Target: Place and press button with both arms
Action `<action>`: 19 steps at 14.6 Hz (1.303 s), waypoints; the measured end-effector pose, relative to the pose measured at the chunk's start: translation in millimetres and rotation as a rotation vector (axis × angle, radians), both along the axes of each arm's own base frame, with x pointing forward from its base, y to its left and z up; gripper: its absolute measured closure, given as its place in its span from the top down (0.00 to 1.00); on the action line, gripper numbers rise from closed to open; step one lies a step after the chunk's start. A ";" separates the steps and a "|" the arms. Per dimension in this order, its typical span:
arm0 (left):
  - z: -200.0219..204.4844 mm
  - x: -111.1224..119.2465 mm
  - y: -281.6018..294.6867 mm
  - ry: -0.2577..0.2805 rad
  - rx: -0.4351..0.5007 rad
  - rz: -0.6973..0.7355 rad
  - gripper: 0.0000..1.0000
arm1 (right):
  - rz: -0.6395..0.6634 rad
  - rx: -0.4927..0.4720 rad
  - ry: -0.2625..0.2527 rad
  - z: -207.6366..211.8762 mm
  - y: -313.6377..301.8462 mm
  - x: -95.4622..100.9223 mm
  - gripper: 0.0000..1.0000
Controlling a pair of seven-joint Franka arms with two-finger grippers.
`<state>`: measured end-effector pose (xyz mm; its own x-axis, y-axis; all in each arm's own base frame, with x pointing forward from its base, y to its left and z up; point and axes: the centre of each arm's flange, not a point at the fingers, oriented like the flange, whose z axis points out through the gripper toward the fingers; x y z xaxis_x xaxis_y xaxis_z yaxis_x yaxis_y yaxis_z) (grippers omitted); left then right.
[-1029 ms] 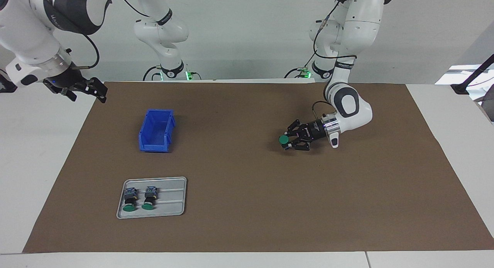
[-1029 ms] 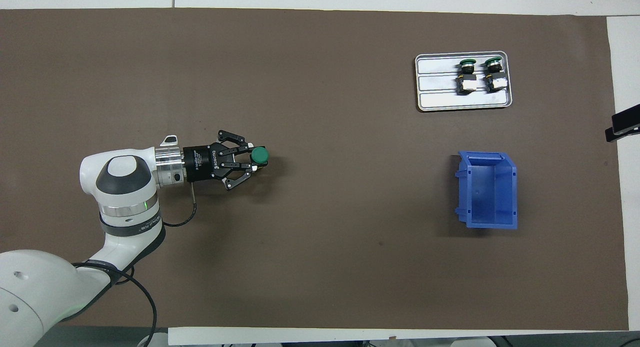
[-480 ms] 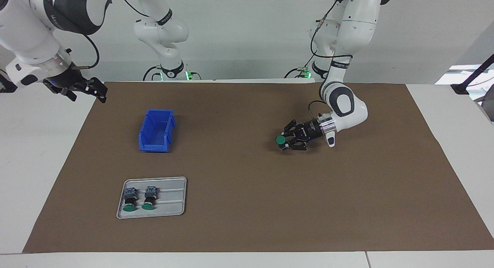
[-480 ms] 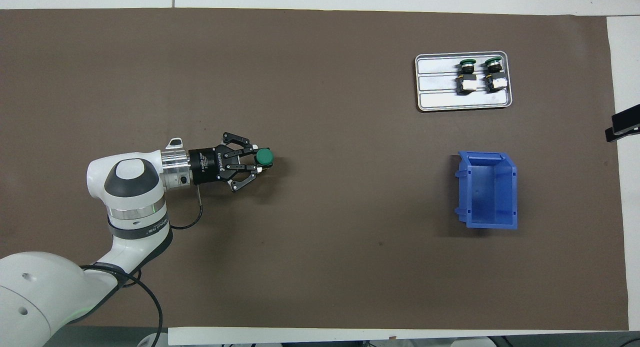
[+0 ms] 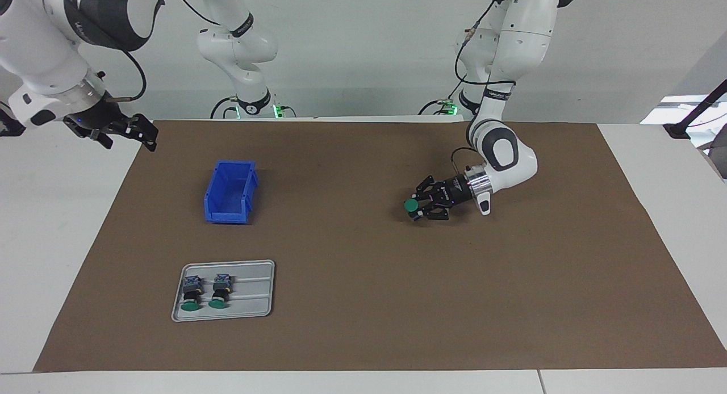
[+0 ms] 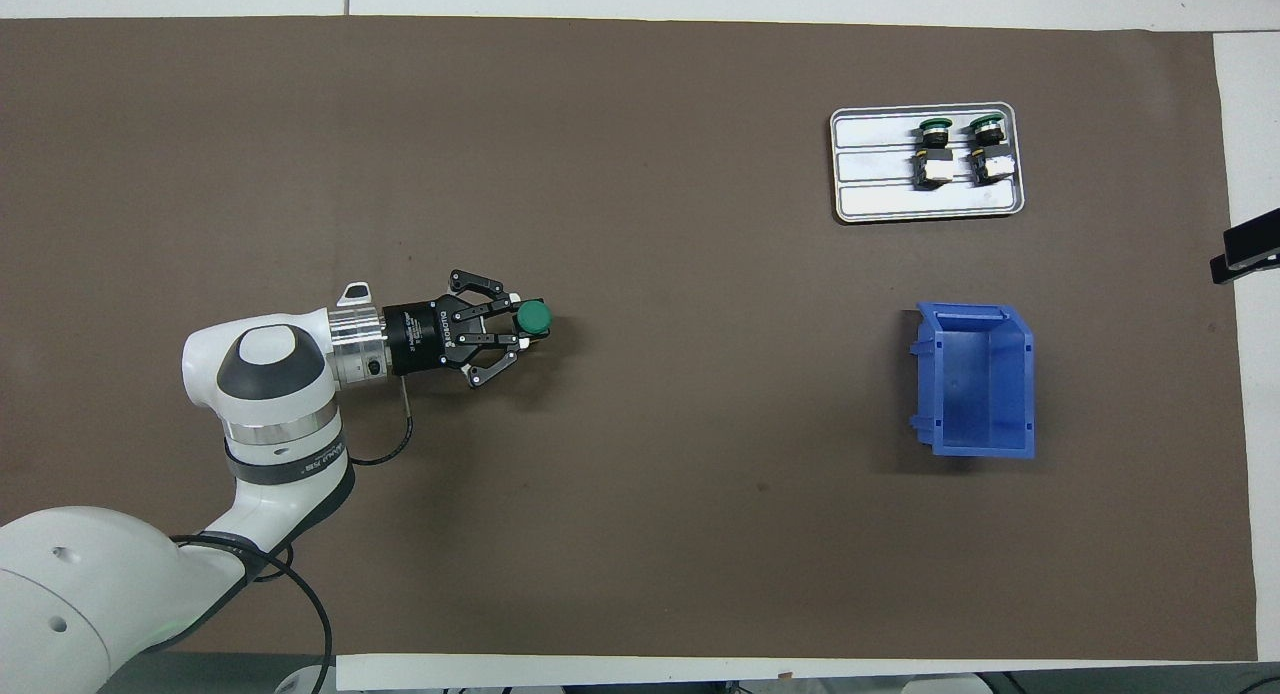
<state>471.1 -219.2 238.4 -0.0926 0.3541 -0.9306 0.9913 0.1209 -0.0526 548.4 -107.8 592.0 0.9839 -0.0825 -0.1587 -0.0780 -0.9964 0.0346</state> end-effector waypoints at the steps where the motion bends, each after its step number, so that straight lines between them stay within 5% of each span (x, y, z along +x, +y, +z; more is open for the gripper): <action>1: -0.2 -0.3 -0.1 -0.001 -0.001 0.001 0.33 | 0.000 0.000 0.000 0.0 0.0 0.0 1.00; 6: -0.9 -2.3 -3.5 -0.013 0.006 -0.008 0.42 | 0.000 0.000 0.000 0.0 0.0 0.0 1.00; 11: -1.2 -2.4 -3.1 -0.018 0.011 -0.007 0.98 | 0.000 0.000 0.000 0.0 0.0 0.0 1.00; 15: 6.8 0.2 -1.1 -0.040 0.023 0.005 1.00 | 0.000 0.000 0.000 0.0 0.0 0.0 1.00; 19: 46.1 -2.9 -15.6 -0.119 0.101 0.032 1.00 | 0.000 0.000 0.000 0.0 0.0 0.0 1.00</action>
<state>468.2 -234.8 284.4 0.0031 0.4449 -0.8956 0.9853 0.1517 0.0788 548.4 -107.8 592.0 0.9839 -0.0825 -0.1587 -0.0780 -0.9964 0.0346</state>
